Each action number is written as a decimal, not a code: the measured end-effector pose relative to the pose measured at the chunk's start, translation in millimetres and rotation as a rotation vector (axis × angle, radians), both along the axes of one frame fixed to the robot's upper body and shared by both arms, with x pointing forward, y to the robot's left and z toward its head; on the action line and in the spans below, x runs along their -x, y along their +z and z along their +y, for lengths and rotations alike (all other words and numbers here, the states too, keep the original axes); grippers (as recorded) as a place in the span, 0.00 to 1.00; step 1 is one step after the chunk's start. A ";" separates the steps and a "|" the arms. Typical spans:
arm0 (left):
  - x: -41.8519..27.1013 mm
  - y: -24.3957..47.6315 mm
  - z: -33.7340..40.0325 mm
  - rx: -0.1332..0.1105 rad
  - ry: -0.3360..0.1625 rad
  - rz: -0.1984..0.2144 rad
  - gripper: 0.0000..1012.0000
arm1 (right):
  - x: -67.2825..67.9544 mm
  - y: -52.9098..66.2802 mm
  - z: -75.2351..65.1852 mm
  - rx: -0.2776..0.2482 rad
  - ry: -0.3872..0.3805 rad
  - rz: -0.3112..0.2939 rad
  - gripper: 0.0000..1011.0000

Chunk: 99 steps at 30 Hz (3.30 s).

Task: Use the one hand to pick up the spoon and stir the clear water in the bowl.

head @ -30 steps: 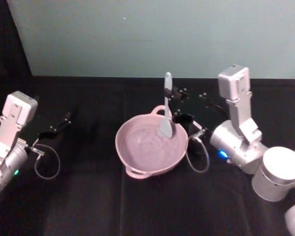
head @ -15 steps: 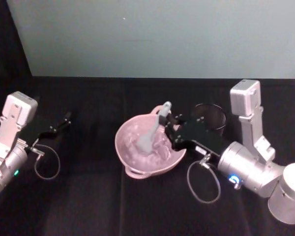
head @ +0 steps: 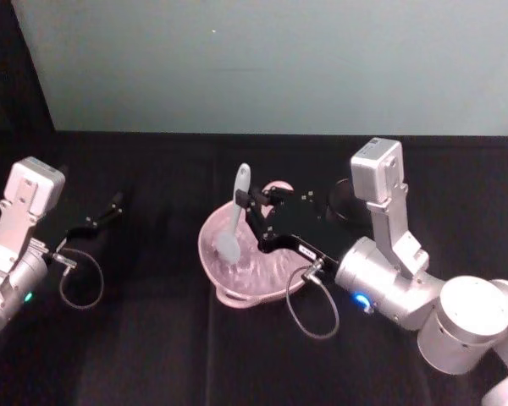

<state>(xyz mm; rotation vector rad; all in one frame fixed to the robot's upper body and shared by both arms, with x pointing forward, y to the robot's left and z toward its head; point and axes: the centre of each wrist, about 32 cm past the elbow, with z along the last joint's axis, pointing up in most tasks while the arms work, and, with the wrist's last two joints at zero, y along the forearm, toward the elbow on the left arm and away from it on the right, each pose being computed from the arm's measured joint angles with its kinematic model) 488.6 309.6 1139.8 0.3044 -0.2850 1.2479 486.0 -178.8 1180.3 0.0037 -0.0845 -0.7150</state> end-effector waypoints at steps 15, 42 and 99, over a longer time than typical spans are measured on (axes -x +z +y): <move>0.0 0.0 0.0 0.000 0.000 0.000 1.00 | -26.0 7.6 -6.8 0.097 -0.139 -0.026 0.11; 0.0 0.0 0.0 0.000 0.000 0.000 1.00 | 3.9 89.3 -57.2 -0.058 -0.121 0.177 0.11; 0.0 0.0 0.0 0.000 0.000 0.000 1.00 | -46.6 38.6 -158.6 -0.258 -0.264 0.474 0.11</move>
